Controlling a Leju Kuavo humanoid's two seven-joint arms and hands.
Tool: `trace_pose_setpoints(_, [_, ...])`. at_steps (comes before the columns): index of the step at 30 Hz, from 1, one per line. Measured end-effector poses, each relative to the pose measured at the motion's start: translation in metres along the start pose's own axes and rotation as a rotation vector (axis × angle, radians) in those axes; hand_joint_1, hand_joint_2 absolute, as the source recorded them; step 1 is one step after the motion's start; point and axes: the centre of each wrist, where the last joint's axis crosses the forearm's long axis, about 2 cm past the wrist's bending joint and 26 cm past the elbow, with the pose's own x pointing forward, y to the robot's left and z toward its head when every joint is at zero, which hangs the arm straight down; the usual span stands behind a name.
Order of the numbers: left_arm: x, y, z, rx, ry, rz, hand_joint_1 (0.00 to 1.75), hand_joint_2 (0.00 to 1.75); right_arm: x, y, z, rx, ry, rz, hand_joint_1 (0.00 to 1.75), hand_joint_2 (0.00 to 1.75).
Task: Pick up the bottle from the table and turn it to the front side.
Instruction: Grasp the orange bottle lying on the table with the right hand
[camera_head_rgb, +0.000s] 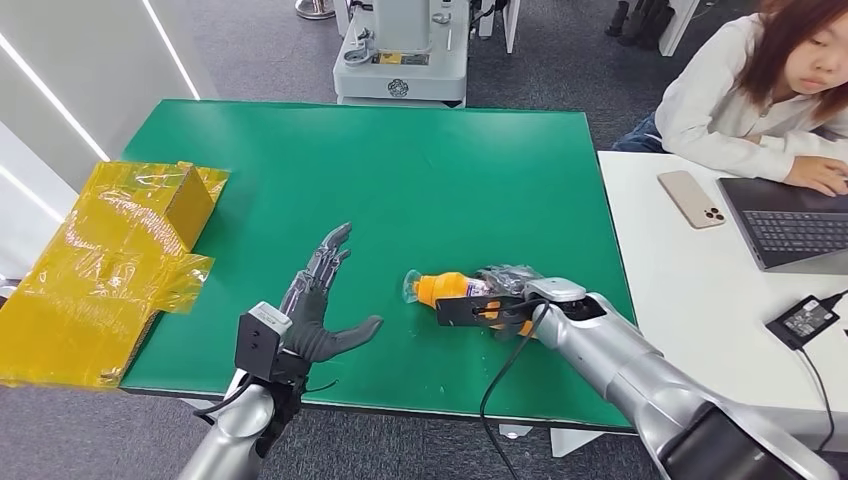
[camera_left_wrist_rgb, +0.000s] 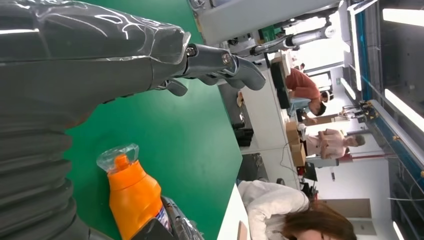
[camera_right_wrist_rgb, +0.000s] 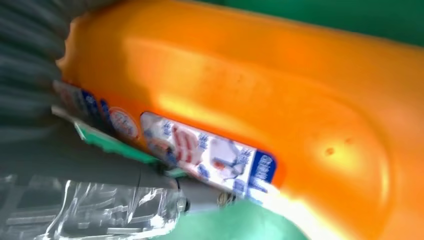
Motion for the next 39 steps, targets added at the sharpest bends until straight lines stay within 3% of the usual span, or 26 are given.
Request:
trace_pose_setpoints(15, [0.005, -0.001, -0.008, -0.011, 0.001, 0.030, 0.00, 1.75, -0.008, -0.018, 0.010, -0.008, 0.028, 0.022, 0.00, 1.75])
trace_pose_setpoints(16, [0.005, -0.001, -0.008, -0.011, 0.001, 0.030, 0.00, 1.75, -0.009, -0.018, 0.011, -0.009, 0.028, 0.022, 0.07, 1.75])
trace_pose_setpoints(20, [0.005, -0.001, -0.008, -0.010, 0.001, 0.031, 0.00, 1.75, -0.009, -0.019, 0.011, -0.013, 0.026, 0.024, 1.54, 1.75])
trace_pose_setpoints(22, [0.005, -0.001, -0.008, -0.010, 0.002, 0.032, 0.00, 1.75, -0.009, -0.020, 0.012, -0.014, 0.025, 0.022, 1.71, 1.75])
trace_pose_setpoints(39, [0.005, -0.002, -0.007, -0.006, 0.018, 0.053, 0.00, 1.75, -0.010, -0.022, 0.015, -0.006, 0.031, 0.026, 1.75, 1.75])
